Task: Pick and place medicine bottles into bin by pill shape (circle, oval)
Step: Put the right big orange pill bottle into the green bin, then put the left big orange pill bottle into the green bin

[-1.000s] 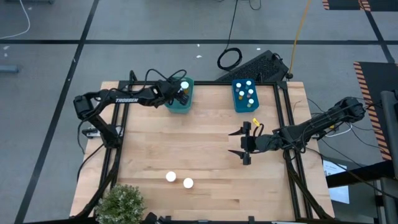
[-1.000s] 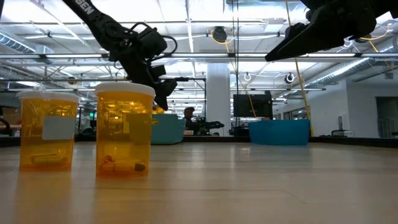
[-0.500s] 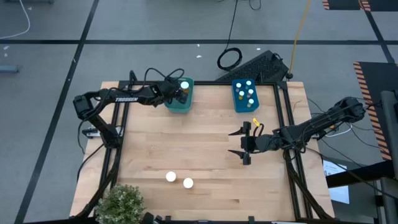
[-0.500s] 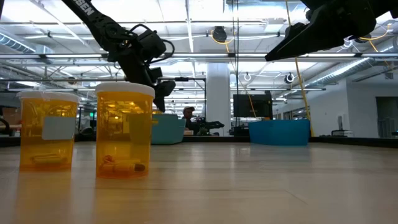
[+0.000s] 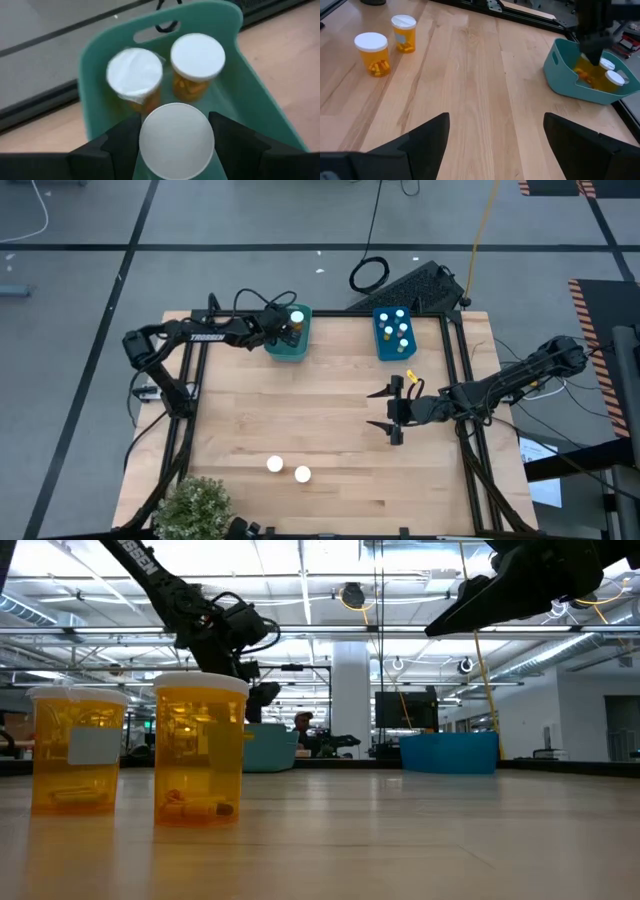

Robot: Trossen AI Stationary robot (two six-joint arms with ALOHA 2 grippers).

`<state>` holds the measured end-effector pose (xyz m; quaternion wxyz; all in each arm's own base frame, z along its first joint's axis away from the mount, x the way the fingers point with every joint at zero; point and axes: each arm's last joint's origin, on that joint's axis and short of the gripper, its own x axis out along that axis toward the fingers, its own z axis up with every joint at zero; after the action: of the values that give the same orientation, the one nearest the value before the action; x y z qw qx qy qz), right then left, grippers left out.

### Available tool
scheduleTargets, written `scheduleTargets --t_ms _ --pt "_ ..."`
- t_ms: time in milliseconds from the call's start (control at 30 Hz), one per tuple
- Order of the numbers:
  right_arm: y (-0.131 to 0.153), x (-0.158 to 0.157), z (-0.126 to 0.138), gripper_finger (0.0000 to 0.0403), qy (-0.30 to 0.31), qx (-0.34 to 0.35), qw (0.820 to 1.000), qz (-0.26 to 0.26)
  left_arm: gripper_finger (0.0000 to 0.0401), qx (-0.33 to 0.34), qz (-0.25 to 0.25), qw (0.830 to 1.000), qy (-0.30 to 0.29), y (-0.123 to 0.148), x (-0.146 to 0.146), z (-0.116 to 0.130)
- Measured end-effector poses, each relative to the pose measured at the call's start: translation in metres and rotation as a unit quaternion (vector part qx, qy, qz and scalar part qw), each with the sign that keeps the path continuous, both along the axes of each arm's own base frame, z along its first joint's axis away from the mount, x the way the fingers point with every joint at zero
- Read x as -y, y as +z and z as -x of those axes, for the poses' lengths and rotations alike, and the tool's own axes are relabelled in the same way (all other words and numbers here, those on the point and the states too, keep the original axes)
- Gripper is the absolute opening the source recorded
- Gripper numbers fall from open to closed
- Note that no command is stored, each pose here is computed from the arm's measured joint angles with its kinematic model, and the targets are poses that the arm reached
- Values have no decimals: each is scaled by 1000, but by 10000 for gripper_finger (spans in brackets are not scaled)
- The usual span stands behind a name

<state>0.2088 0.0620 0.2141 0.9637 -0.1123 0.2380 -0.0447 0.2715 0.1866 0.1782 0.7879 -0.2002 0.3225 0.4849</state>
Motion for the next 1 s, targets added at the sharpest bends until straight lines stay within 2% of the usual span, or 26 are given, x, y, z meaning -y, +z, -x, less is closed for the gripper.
scheduleTargets --t_ms 233,633,800,1000 --pt "1 0 0 315 1 5 1000 -2 214 -10 8 1000 -8 -15 -5 -5" --pt "2 0 -1 315 3 9 1000 1 289 -37 -12 999 -16 -16 -4 -5" --pt "2 0 -1 315 3 13 1000 0 302 -36 -31 998 -34 -6 1 -7" --pt "3 -1 -1 315 3 16 1000 -2 298 -13 -55 997 -46 17 11 -5"
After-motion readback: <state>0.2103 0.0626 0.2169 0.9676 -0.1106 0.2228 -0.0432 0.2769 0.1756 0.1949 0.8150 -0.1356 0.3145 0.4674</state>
